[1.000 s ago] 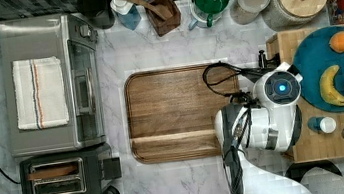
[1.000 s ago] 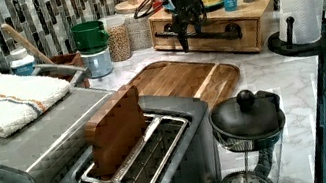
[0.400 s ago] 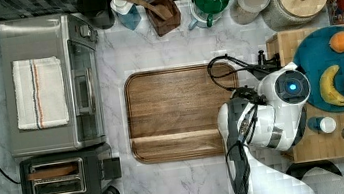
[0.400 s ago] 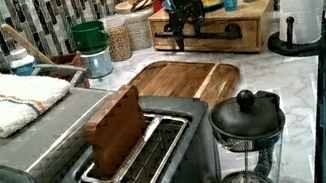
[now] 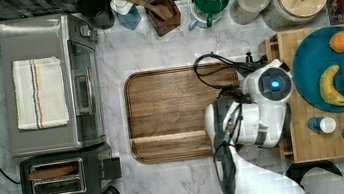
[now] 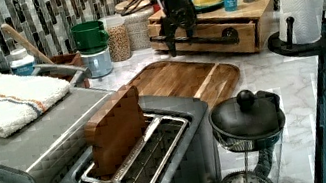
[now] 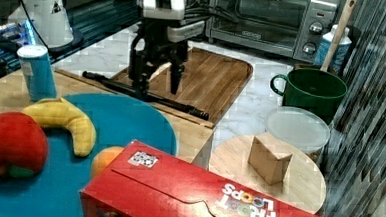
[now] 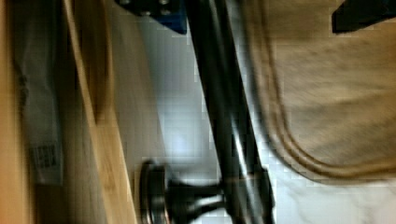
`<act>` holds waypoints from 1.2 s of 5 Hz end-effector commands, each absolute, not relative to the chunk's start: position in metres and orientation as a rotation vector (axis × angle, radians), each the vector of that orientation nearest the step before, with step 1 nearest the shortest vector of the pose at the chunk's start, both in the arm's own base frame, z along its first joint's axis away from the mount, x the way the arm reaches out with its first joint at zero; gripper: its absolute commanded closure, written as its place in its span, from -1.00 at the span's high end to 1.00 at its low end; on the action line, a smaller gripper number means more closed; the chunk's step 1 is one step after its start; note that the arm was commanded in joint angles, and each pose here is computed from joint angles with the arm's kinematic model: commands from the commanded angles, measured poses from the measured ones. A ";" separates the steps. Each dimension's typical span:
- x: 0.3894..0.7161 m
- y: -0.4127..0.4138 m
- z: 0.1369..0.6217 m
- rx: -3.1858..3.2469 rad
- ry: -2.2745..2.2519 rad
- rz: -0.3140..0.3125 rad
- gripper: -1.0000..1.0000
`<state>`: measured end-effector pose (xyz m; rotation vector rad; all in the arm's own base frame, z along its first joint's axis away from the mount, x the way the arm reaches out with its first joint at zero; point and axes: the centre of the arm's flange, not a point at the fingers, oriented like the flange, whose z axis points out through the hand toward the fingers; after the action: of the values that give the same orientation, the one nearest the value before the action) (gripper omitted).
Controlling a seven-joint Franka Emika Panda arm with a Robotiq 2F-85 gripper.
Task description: Open the drawer.
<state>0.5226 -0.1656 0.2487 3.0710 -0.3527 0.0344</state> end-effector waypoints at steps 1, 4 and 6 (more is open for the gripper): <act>0.533 0.037 0.259 3.152 -0.031 -0.033 1.00; 0.537 0.040 0.267 3.216 -0.123 -0.089 1.00; 0.537 0.040 0.267 3.216 -0.123 -0.089 1.00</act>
<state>0.5331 -0.0227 0.2473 3.1851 -0.1580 -0.1079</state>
